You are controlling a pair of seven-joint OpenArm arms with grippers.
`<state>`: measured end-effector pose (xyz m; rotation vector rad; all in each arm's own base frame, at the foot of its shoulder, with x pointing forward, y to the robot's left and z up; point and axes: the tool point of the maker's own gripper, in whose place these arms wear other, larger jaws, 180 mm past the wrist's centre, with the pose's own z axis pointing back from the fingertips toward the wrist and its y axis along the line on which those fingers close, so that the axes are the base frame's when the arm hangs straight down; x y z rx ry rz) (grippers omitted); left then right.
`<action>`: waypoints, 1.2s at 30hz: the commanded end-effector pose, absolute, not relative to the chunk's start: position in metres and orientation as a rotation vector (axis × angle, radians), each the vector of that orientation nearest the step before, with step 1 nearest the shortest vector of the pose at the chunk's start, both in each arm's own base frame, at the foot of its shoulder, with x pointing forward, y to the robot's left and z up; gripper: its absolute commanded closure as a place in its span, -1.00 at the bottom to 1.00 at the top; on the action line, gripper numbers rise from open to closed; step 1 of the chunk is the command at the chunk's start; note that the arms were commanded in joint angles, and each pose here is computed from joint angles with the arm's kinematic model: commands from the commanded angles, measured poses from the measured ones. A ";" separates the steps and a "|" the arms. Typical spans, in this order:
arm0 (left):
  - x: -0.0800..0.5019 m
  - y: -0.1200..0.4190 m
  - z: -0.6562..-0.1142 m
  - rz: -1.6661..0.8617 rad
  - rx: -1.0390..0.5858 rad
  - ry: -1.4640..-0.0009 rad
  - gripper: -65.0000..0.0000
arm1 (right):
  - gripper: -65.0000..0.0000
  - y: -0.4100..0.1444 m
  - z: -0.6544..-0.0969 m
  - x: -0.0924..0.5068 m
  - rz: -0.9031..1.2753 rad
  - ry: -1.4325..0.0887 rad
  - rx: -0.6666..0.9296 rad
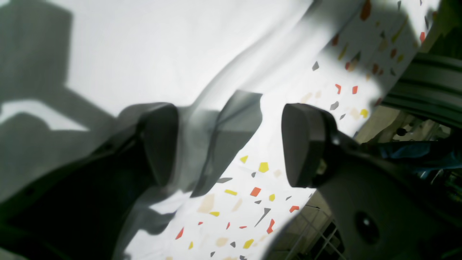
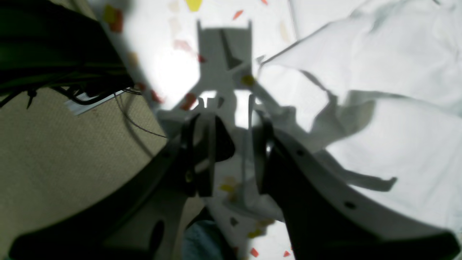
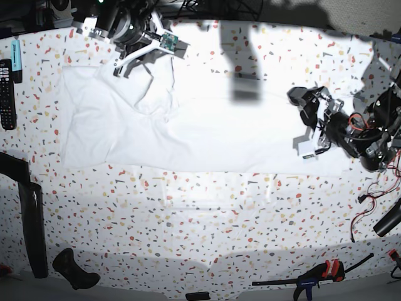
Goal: Fold the T-shirt properly
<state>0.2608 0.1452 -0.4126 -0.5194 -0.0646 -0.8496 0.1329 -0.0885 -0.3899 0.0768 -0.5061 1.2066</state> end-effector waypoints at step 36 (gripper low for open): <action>0.268 0.141 -0.408 -0.842 -0.527 -0.094 -0.34 | 1.00 -0.106 -0.382 0.251 1.023 -0.663 -0.211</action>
